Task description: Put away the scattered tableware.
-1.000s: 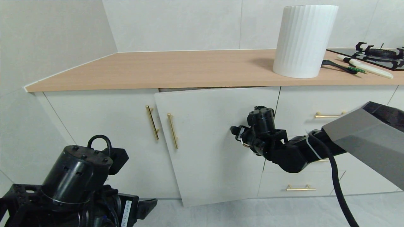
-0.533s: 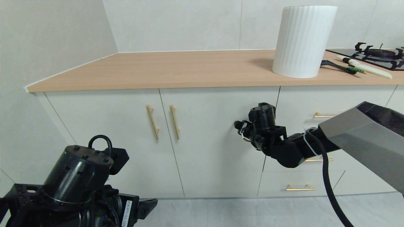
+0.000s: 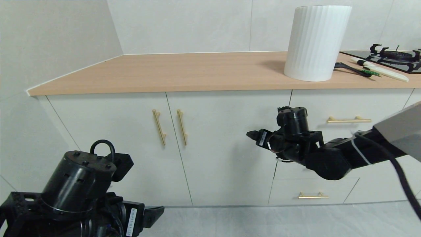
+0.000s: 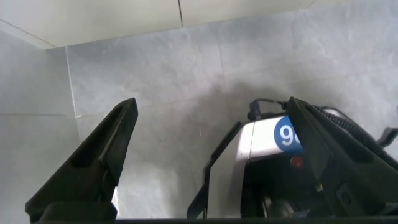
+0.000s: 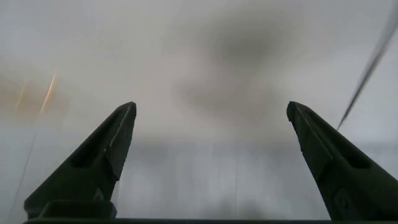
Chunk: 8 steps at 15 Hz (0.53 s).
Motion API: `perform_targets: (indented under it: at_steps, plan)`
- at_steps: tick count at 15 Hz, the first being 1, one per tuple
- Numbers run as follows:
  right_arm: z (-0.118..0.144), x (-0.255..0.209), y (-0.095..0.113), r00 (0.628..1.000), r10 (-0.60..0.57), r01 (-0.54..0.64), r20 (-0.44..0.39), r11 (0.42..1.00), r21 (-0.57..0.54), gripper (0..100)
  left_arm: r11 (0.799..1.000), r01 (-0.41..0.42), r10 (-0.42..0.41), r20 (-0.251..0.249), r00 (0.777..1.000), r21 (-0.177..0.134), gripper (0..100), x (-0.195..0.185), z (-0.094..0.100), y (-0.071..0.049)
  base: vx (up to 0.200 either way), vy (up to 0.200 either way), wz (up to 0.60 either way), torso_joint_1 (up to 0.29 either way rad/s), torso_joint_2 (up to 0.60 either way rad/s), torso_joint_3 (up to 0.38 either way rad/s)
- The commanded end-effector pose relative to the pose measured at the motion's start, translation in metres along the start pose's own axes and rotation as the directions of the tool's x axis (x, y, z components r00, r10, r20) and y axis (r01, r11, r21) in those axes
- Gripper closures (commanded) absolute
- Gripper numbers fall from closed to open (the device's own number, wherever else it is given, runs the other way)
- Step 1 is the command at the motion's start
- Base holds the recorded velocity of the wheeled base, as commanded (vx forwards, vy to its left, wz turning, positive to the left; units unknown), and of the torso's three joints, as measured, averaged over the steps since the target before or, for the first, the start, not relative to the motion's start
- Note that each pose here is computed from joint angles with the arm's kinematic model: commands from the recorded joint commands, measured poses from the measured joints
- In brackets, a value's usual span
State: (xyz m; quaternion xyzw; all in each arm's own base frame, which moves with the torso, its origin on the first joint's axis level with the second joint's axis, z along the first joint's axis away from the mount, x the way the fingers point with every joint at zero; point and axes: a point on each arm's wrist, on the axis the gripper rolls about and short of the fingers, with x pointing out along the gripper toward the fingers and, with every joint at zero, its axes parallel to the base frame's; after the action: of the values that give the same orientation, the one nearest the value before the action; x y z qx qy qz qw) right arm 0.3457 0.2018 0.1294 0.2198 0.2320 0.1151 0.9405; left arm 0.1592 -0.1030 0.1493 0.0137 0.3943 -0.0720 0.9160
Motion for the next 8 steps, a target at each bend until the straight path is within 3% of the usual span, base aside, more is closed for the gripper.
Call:
perform_targets:
  at_steps: [1, 3, 4, 6, 8]
  plan:
    - [0.018, -0.082, -0.001, 0.980, 0.168, -0.177, -0.106, 0.980, -0.089, 0, 1.000, 0.009, -0.008, 0.029, 1.000, -0.011, 0, -0.006, 0.002, 0.001, 0.000, 0.000, 0.00, 0.000, 0.00, 0.000]
    - [0.020, -0.095, -0.004, 0.990, 0.124, -0.134, -0.068, 0.977, -0.169, 0, 0.999, 0.020, -0.019, 0.071, 0.997, -0.026, 0, -0.013, 0.006, 0.003, 0.000, 0.000, 0.00, 0.000, 0.00, 0.000]
    - [0.024, -0.105, -0.005, 0.994, 0.106, -0.110, -0.032, 0.973, -0.201, 0, 0.999, 0.034, -0.028, 0.122, 0.992, -0.043, 0, -0.021, 0.008, 0.006, 0.000, 0.000, 0.00, 0.000, 0.00, 0.000]
    - [0.031, -0.136, -0.008, 0.996, 0.072, -0.059, 0.052, 0.973, -0.224, 0, 0.996, -0.011, 0.028, 0.196, 0.980, -0.090, 0, -0.029, 0.011, 0.017, 0.000, 0.000, 0.00, 0.000, 0.00, 0.000]
    - [0.033, -0.173, -0.019, 0.991, 0.044, -0.017, 0.125, 0.978, -0.209, 0, 0.992, -0.038, 0.071, 0.283, 0.956, -0.119, 0, -0.040, 0.011, 0.026, 0.000, 0.000, 0.00, 0.000, 0.00, 0.000]
